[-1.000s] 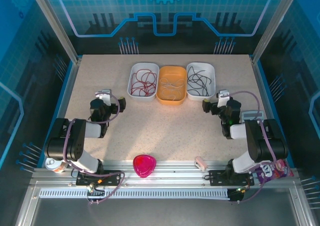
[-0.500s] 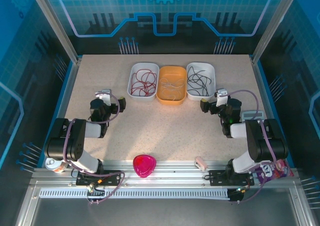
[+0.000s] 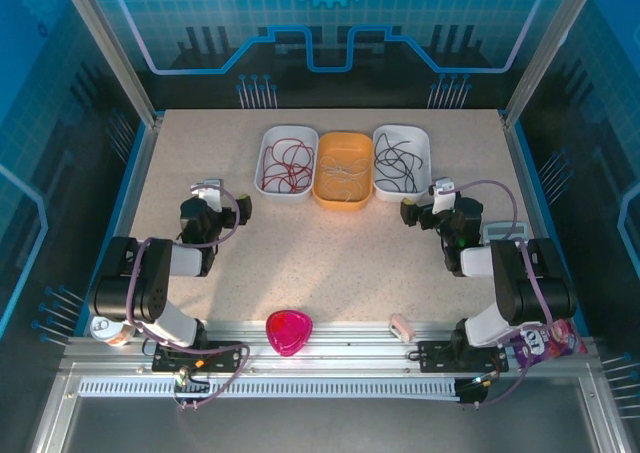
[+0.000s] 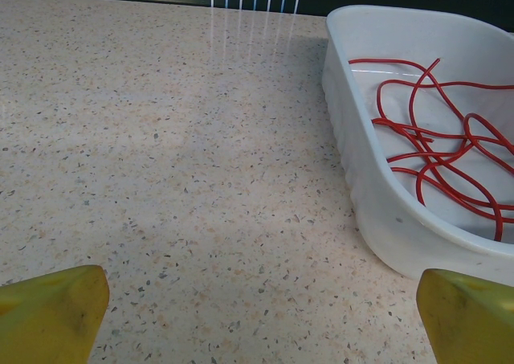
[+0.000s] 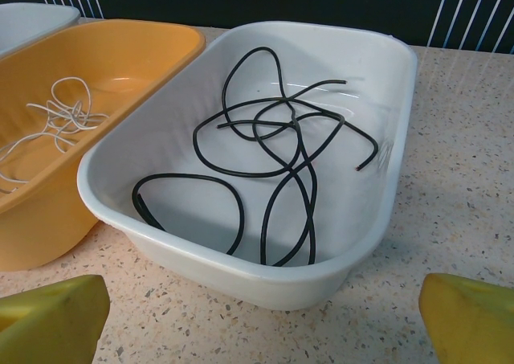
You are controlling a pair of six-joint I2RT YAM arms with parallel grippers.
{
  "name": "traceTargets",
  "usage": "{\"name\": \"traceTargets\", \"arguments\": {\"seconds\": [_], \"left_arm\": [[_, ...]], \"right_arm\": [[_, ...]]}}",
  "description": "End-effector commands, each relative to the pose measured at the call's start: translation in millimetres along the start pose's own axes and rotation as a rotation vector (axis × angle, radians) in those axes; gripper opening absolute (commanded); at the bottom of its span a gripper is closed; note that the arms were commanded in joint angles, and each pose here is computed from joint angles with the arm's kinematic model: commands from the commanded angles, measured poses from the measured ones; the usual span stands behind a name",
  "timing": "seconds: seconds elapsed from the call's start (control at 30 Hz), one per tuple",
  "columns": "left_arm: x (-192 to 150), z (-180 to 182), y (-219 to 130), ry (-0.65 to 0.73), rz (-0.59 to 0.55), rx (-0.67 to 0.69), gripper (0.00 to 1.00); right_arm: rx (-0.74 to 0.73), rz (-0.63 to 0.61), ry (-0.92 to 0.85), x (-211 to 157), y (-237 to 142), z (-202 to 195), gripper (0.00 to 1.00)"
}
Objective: Untangle the cables
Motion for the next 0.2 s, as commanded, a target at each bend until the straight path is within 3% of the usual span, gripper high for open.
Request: {"name": "traceTargets", "arguments": {"seconds": [0.0,0.17], "left_arm": [[7.4,1.2,1.6,0.003,-0.022,-0.009,0.99],[7.1,1.1,1.5,0.003,-0.021,-0.009,0.99]], "right_arm": [[-0.012,-0.015,-0.021,5.1,1.8,-2.6,1.00],[-0.016,-0.015,-0.022,5.5,2.2,-2.4,1.00]]}}
Point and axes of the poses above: each hand's point on the last joint's axis, 136 mm out from that joint toward the fingers, its own y axis out along the fingers, its own z axis along the line the jaws close on, x = y × z, the point moved 9 cm from there along -y, back along the fingers, and after that the axes turned 15 degrees about y, right-handed, at the moved point
